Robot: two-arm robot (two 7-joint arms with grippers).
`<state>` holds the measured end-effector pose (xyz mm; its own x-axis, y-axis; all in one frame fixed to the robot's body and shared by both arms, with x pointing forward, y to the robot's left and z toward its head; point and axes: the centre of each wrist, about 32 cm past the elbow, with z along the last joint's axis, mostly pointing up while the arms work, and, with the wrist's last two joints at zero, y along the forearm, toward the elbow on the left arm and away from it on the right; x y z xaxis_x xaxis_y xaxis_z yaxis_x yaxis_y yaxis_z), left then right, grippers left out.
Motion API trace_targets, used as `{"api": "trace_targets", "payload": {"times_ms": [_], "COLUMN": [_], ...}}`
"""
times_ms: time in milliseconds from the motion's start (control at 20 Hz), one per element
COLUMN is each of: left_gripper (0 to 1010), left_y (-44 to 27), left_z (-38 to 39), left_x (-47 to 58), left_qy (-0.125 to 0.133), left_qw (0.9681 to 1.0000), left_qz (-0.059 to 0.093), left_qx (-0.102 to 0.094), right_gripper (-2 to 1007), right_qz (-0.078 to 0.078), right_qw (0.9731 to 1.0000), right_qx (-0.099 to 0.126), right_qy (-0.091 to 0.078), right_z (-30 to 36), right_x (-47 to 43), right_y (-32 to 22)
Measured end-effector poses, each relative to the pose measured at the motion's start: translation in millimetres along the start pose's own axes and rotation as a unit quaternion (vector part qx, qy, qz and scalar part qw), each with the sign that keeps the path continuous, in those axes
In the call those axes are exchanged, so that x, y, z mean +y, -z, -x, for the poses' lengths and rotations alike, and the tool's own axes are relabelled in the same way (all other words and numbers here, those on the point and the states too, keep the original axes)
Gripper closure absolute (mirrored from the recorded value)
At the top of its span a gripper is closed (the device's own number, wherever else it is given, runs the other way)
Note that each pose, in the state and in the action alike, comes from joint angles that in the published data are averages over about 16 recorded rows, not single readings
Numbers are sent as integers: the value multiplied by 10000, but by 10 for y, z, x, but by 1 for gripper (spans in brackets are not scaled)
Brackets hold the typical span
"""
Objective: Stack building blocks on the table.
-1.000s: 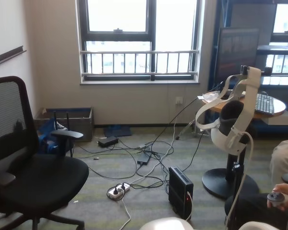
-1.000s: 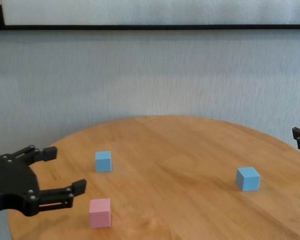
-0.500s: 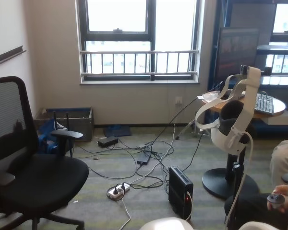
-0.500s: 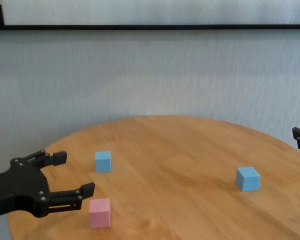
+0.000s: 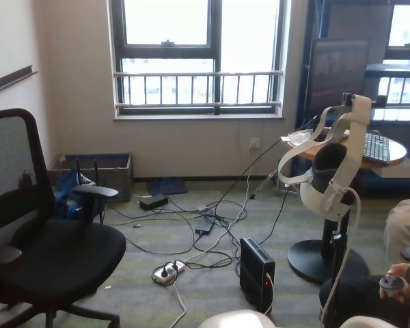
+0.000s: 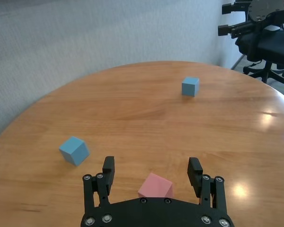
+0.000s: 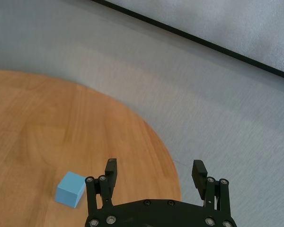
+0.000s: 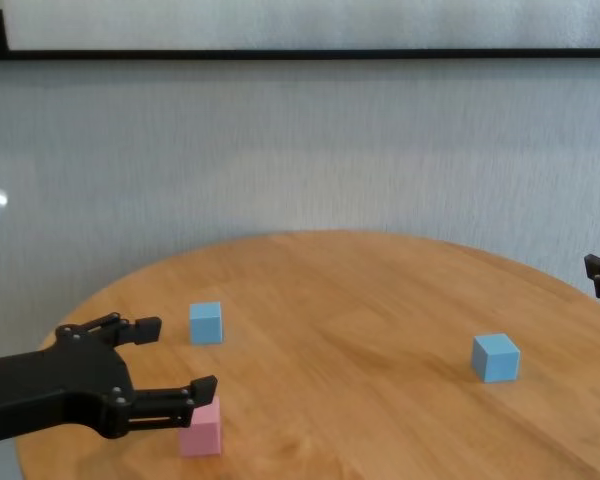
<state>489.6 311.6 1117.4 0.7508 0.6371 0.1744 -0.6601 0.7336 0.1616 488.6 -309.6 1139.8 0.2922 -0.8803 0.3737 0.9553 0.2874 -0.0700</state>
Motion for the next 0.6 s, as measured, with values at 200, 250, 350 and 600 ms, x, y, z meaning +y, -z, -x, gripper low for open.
{"api": "trace_targets", "payload": {"times_ms": [200, 250, 350, 600], "left_gripper": [10, 10, 10, 10], "left_y": [13, 20, 38, 92], "left_z": [6, 7, 9, 11], "left_x": [-60, -72, -90, -123], "left_qy": [48, 60, 75, 101], "left_qw": [10000, 10000, 9999, 9998], "left_qz": [-43, -50, -60, -89], "left_qx": [25, 32, 49, 116], "right_gripper": [4, 4, 4, 5], "right_qz": [0, 0, 0, 0], "right_qw": [10000, 10000, 10000, 10000], "right_qx": [0, 0, 0, 0], "right_qy": [0, 0, 0, 0], "right_z": [0, 0, 0, 0], "right_x": [0, 0, 0, 0], "right_y": [0, 0, 0, 0]}}
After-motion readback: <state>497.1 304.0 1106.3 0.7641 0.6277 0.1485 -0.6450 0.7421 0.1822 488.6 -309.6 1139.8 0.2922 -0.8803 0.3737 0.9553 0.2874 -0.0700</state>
